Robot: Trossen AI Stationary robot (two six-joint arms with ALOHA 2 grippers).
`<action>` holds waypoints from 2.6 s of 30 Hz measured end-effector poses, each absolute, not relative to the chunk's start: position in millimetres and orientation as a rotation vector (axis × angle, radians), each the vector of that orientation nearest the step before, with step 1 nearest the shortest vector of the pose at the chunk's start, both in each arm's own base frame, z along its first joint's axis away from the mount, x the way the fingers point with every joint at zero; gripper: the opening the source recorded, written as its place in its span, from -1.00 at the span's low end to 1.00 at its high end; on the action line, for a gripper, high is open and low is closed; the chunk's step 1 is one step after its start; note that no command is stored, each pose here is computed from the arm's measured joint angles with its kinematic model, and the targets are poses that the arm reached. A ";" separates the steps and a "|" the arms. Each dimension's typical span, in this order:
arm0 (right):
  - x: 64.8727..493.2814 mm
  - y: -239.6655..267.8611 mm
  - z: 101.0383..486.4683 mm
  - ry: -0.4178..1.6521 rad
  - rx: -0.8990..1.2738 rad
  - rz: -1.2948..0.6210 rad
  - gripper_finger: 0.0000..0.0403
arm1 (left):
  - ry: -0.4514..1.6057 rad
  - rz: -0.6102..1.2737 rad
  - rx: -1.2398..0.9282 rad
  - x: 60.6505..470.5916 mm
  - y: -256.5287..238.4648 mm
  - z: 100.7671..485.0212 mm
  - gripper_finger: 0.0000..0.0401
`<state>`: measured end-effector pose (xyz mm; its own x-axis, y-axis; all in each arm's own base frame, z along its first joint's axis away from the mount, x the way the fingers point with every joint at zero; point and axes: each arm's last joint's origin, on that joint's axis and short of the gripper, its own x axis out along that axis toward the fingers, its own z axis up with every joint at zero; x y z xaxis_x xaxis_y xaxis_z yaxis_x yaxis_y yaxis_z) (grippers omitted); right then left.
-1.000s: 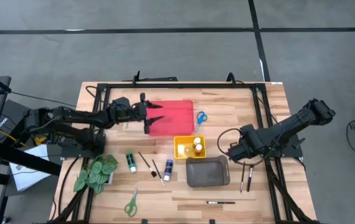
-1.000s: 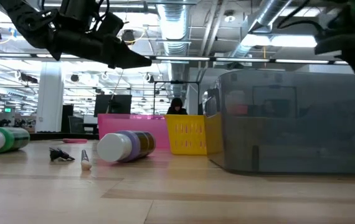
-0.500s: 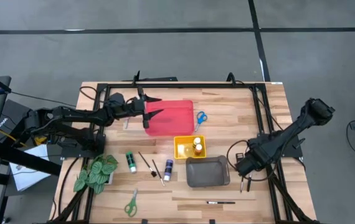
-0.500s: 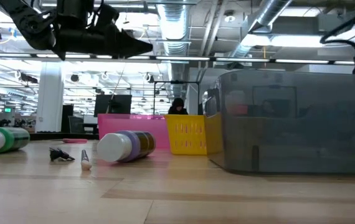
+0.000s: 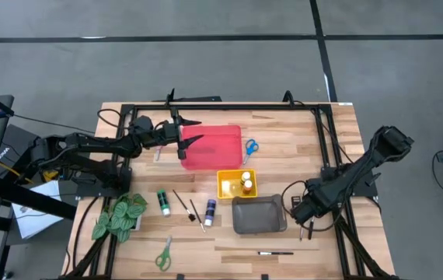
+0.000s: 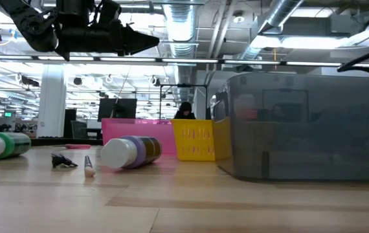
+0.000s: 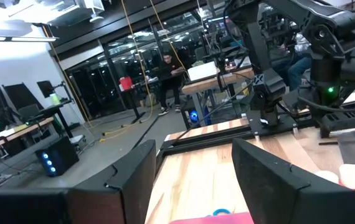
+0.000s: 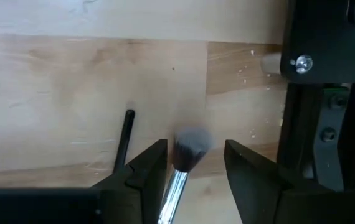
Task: Pick & Place Paint Supplies
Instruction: Put the blush brush into the red bin
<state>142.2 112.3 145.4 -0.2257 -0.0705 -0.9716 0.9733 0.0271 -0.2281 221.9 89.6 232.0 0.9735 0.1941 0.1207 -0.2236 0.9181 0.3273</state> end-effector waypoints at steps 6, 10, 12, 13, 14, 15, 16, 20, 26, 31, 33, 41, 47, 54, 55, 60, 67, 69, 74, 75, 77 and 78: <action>144.4 113.9 140.4 1.344 1.003 -1.385 -0.23 | -0.091 0.215 0.348 221.9 89.6 232.4 0.02; 146.1 115.3 137.7 1.351 0.998 -1.372 -0.25 | -0.091 0.215 0.348 221.9 89.6 232.3 0.02; 146.5 115.6 137.5 1.357 0.994 -1.360 -0.29 | -0.091 0.215 0.348 221.9 89.6 232.4 0.02; 147.0 115.9 137.2 1.358 0.995 -1.353 -0.32 | -0.091 0.215 0.348 221.9 89.6 232.4 0.02; 147.3 116.2 137.0 1.359 0.997 -1.348 -0.36 | -0.091 0.215 0.348 221.9 89.6 232.4 0.02; 147.5 116.3 137.1 1.359 0.998 -1.345 -0.40 | -0.091 0.215 0.348 221.9 89.6 232.4 0.02; 147.3 116.2 137.2 1.362 0.992 -1.342 -0.45 | -0.091 0.215 0.348 221.9 89.6 232.4 0.02; 147.4 116.2 137.1 1.369 0.984 -1.331 -0.65 | -0.091 0.215 0.348 221.9 89.6 232.4 0.02; 148.3 116.0 137.0 1.361 0.956 -1.295 -0.96 | -0.091 0.215 0.348 221.9 89.6 232.4 0.02; 148.3 115.7 137.6 1.360 0.951 -1.283 -0.97 | -0.091 0.215 0.348 221.9 89.6 232.4 0.02; 147.9 115.4 140.0 1.362 0.954 -1.262 -0.98 | -0.091 0.215 0.348 221.9 89.6 232.4 0.02; 142.3 109.5 160.0 1.301 1.016 -1.200 -0.99 | -0.090 0.216 0.348 221.8 89.8 232.4 0.02; 138.2 106.7 184.3 1.233 0.957 -1.211 -1.00 | -0.070 0.234 0.343 220.1 94.8 230.9 0.02; 138.1 101.0 224.8 1.107 0.851 -1.197 -1.00 | -0.057 0.240 0.340 219.5 96.4 229.8 0.02; 139.3 100.2 229.4 1.089 0.818 -1.180 -1.00 | -0.056 0.240 0.339 219.5 96.4 229.6 0.02; 142.3 92.3 248.5 1.044 0.662 -1.154 -1.00 | -0.053 0.240 0.338 219.5 96.4 229.3 0.02; 156.6 76.6 284.4 0.926 0.435 -1.049 -1.00 | -0.043 0.239 0.335 219.6 96.5 228.3 0.02; 161.7 69.8 298.8 0.867 0.361 -1.016 -1.00 | -0.038 0.238 0.333 219.7 96.5 227.7 0.02; 182.7 51.5 323.3 0.789 0.170 -0.945 -1.00 | -0.024 0.236 0.329 219.7 96.6 226.4 0.02; 187.9 47.5 326.8 0.780 0.130 -0.926 -1.00 | -0.023 0.235 0.328 219.8 96.6 226.2 0.02; 199.6 39.7 330.6 0.772 0.055 -0.886 -1.00 | -0.023 0.236 0.328 219.8 96.6 226.2 0.02; 206.2 35.5 332.9 0.765 0.021 -0.860 -1.00 | -0.022 0.236 0.328 219.8 96.6 226.1 0.02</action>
<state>206.2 35.5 332.9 0.4078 -0.6750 -0.6149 0.6892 0.6692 -0.2776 219.8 96.6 226.1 0.9724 0.2258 0.0595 -0.2329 0.9195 0.3166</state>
